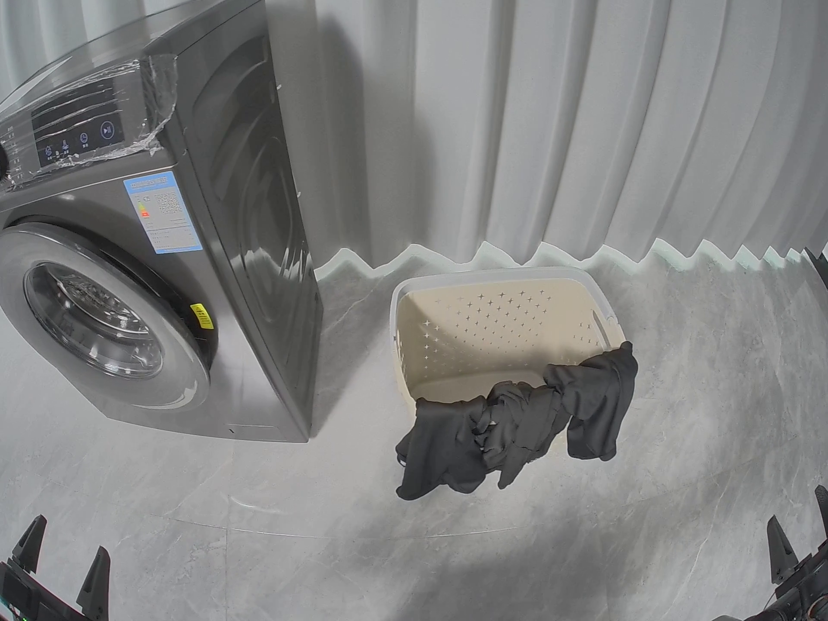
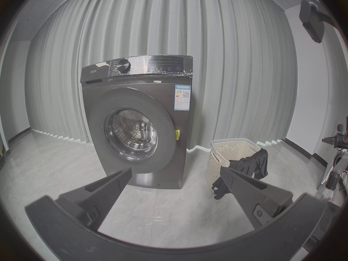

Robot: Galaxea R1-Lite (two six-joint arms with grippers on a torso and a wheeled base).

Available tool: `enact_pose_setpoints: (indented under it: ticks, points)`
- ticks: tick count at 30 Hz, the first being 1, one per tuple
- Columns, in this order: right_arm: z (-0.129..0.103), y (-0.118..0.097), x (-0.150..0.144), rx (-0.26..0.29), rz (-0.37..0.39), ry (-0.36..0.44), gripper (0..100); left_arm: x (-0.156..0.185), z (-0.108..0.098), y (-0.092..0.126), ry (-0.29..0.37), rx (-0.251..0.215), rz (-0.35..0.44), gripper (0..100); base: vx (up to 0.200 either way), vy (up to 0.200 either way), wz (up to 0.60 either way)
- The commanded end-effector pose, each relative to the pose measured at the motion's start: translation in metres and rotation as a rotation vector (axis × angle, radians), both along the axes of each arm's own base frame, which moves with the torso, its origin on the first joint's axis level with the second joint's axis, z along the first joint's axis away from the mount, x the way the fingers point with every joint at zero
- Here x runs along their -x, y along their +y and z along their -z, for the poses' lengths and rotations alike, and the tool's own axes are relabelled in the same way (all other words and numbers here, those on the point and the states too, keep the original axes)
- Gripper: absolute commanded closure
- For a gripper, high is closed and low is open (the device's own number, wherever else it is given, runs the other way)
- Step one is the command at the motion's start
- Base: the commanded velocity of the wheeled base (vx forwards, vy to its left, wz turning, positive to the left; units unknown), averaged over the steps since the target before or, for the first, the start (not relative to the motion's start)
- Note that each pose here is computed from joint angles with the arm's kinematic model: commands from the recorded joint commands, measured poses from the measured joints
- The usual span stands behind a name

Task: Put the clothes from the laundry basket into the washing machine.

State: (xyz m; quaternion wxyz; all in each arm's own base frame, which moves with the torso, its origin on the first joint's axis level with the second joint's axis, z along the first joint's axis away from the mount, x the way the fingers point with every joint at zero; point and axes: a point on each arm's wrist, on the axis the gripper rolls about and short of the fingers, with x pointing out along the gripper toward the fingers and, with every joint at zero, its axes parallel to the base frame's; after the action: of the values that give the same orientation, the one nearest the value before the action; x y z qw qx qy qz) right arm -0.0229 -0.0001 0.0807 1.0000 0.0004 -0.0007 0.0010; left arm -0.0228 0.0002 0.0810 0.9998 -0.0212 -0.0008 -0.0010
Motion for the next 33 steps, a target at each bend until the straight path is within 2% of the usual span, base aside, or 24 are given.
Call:
enact_pose_setpoints:
  ticks: [1, 33]
  points:
    - [0.0053, 0.0000, -0.0001, -0.001, 0.000, 0.001, 0, 0.0000, 0.0049, 0.0000, 0.000, 0.001, 0.000, 0, 0.000, 0.200, 0.00]
    - [0.0053, 0.0000, -0.0001, -0.001, 0.000, 0.001, 0, 0.0000, 0.0049, 0.0000, 0.000, 0.001, 0.000, 0, 0.000, 0.200, 0.00]
